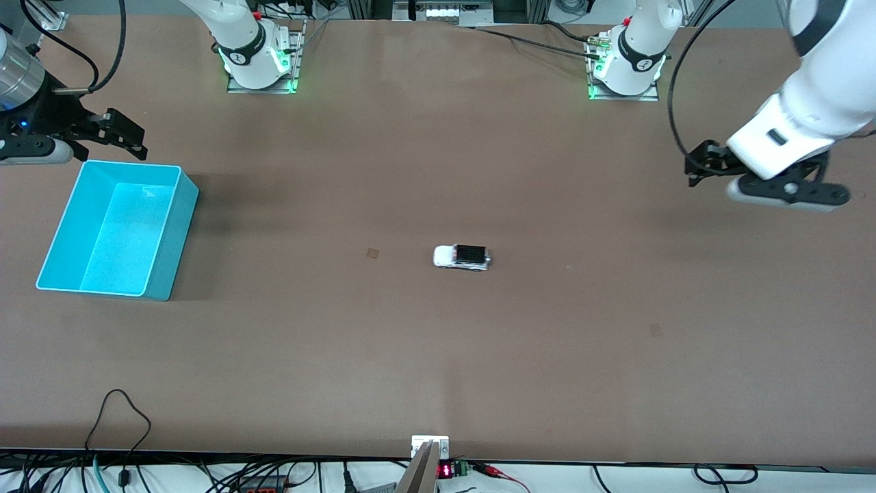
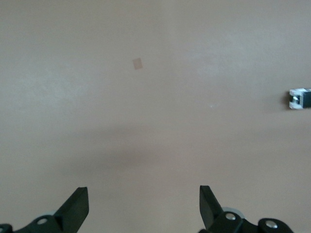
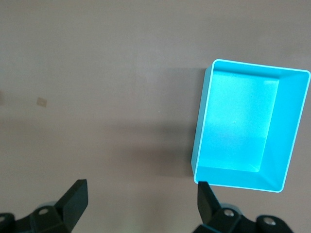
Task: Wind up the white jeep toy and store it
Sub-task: 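Reach the right gripper over the jeep while the left gripper withdraws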
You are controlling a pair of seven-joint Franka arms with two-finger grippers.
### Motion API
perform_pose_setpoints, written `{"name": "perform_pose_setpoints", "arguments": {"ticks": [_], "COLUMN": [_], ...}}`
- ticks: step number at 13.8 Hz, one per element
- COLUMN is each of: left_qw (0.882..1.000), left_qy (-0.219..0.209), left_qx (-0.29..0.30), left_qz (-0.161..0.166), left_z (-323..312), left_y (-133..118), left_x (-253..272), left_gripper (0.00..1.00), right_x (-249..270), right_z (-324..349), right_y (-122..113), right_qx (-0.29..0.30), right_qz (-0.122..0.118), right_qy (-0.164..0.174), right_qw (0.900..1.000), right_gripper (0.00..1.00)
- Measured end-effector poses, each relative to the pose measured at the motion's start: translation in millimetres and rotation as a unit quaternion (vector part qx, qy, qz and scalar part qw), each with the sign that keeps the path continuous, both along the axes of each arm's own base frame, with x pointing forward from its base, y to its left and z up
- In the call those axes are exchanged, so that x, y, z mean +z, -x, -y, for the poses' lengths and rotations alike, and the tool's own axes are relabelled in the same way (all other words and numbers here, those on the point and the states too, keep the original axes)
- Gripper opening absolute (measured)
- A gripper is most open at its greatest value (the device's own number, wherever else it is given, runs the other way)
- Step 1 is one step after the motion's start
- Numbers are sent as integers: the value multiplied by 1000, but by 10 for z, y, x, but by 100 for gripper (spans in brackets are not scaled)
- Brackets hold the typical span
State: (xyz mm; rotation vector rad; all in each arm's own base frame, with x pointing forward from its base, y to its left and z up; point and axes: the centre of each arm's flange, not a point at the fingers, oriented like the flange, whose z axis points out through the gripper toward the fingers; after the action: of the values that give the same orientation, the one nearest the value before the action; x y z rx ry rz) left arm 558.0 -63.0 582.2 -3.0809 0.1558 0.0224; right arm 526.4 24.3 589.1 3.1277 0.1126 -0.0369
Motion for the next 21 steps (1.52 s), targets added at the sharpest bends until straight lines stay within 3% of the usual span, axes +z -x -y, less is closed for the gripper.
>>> {"name": "perform_pose_setpoints", "arguments": {"ticks": [4, 8, 12, 14, 17, 21], "left_qw": [999, 999, 999, 999, 999, 999], "left_qy": [7, 7, 8, 7, 5, 5], "left_qx": [37, 48, 45, 47, 48, 45], "left_qz": [15, 13, 14, 2, -13, -14], "left_z": [-404, -534, -489, -503, -512, -476], "left_y": [93, 229, 279, 313, 343, 321], "left_x": [-107, -115, -72, -81, -52, -20], "left_gripper": [100, 100, 100, 100, 100, 100], "right_x": [-315, -590, -900, -1039, -1339, -1838], "right_z": [-33, -74, -249, -576, -1242, -2102], "right_y": [-79, -156, -258, -304, -358, -337], "right_qx": [101, 198, 309, 369, 452, 512], "right_qz": [-46, -76, -98, -96, -78, -49], "right_qy": [-4, -14, -30, -32, -31, -38], "right_qw": [994, 977, 946, 924, 888, 857], "right_gripper": [100, 100, 100, 100, 100, 100]}}
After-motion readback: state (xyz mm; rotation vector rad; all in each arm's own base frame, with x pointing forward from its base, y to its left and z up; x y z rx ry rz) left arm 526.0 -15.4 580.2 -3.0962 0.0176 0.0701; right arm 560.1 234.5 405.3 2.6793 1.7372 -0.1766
